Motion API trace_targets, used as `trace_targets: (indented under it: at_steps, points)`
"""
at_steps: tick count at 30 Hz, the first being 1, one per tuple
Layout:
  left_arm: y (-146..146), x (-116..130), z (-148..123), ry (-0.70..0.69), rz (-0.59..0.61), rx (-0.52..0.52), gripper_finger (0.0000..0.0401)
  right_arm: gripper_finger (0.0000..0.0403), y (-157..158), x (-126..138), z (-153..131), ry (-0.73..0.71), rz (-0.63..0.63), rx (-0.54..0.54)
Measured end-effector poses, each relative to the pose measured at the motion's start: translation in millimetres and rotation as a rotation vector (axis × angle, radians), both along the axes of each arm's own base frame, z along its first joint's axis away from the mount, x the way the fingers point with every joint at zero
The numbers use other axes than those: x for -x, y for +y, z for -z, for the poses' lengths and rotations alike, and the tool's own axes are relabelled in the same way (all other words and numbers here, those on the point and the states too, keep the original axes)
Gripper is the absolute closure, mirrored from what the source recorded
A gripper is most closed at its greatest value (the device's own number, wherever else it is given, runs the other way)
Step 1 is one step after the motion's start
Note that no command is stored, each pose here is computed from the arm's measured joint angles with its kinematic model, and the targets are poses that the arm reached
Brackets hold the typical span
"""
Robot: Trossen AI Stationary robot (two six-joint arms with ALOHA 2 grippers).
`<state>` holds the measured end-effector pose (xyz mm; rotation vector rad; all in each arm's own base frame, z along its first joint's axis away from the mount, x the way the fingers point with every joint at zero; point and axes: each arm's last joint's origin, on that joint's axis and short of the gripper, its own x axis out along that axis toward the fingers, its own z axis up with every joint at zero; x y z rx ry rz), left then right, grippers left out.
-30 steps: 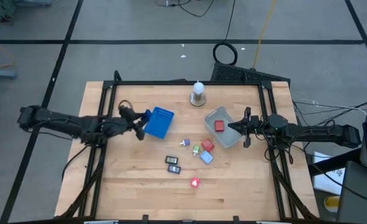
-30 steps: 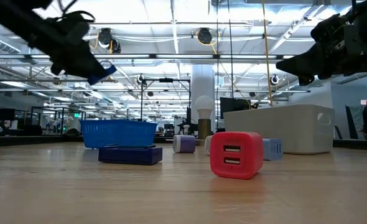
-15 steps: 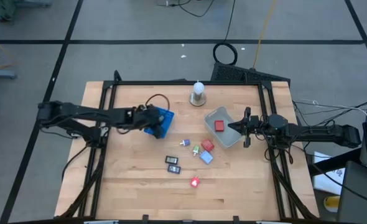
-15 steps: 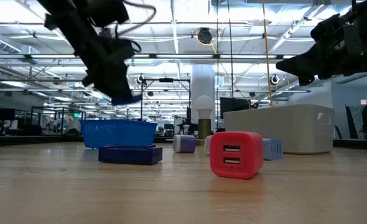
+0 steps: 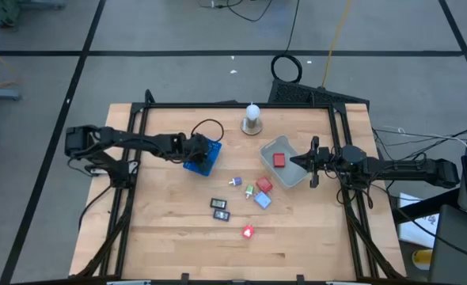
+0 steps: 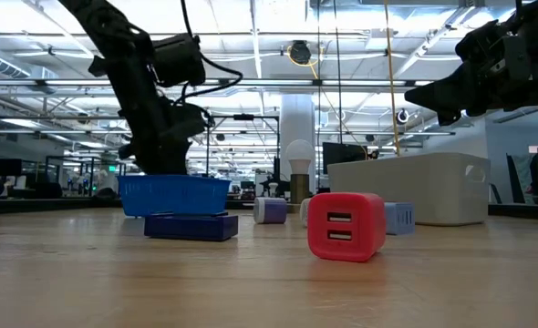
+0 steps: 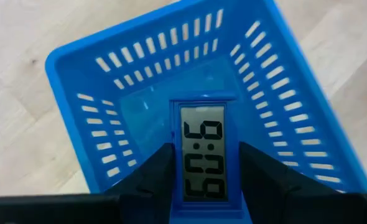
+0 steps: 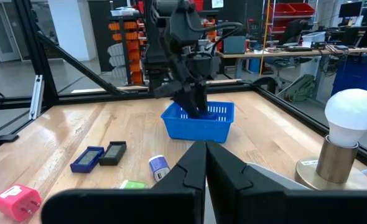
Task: Pick & Place Office items
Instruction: Put the blue timer into the blue bin
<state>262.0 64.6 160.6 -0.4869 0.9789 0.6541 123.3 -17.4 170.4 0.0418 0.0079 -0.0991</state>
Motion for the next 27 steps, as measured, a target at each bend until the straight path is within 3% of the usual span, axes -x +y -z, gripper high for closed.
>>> trace_targets:
  at_steps: [13, 19, 27]
  points:
    - [2.5, -2.2, 4.8, 0.025, 0.058, -0.03, 0.0262, 0.0399, 0.0, 0.0, 0.0, 0.0, 0.0, 0.002]
    - [3.1, -1.9, 4.8, 0.032, 0.05, -0.049, 0.0229, 0.0399, 0.0, 0.0, 0.0, 0.0, 0.0, 0.001]
    - [2.9, -2.0, 4.8, 0.034, 0.062, -0.049, 0.022, 0.0399, 0.0, 0.0, 0.0, 0.0, 0.0, 0.002]
